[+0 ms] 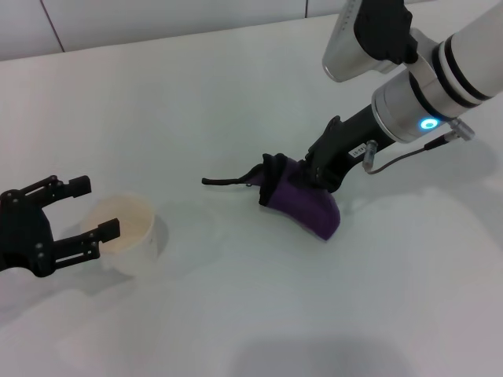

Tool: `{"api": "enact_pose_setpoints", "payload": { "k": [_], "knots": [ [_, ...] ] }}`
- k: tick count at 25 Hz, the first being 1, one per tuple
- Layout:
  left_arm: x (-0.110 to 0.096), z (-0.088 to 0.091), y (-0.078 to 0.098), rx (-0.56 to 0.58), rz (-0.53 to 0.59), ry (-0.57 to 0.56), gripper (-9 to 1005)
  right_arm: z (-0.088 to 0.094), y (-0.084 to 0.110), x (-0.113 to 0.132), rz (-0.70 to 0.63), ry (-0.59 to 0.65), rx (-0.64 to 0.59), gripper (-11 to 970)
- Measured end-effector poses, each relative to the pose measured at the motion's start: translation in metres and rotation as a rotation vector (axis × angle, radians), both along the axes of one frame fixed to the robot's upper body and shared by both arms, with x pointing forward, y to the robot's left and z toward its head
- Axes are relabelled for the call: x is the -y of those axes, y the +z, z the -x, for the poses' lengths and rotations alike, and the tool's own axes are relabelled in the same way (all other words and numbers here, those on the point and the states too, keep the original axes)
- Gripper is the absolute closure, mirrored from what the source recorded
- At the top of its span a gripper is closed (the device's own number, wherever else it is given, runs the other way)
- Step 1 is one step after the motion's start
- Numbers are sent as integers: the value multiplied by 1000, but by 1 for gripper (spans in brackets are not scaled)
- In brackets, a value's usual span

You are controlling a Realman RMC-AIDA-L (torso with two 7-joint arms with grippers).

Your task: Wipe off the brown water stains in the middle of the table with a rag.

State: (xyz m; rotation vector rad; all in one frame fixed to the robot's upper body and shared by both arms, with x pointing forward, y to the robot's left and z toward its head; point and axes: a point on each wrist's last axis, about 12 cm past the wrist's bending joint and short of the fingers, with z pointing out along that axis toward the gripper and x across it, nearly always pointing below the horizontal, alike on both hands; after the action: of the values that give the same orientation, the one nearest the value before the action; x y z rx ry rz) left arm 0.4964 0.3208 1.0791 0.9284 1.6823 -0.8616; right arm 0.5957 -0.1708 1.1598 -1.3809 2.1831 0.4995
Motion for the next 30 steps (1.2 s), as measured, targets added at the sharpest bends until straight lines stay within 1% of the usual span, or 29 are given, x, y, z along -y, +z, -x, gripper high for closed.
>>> {"api": "enact_pose_setpoints", "payload": {
  "k": [5,11,15,21,23,24,26,30],
  "knots": [
    [0,0,0,4,-3,0,179,1,-1,-1,-11,-1,-9,789],
    [0,0,0,6,-2,1,179,3,-1,1,-25,-7,-10,670],
    [-1,1,0,5,3,2,179,10,2,9,-82,2,11,591],
    [-11,8,1,-5,29,32,179,27,9,31,-223,37,17,364],
    [-17,13,3,-4,49,45,179,33,10,41,-280,53,28,364],
    [-19,15,4,-2,56,50,179,40,10,50,-331,67,55,365],
    [-25,19,6,1,70,59,179,42,9,53,-342,69,62,365],
    [-36,29,6,0,82,91,178,53,6,66,-415,72,118,366]
  ]
}}
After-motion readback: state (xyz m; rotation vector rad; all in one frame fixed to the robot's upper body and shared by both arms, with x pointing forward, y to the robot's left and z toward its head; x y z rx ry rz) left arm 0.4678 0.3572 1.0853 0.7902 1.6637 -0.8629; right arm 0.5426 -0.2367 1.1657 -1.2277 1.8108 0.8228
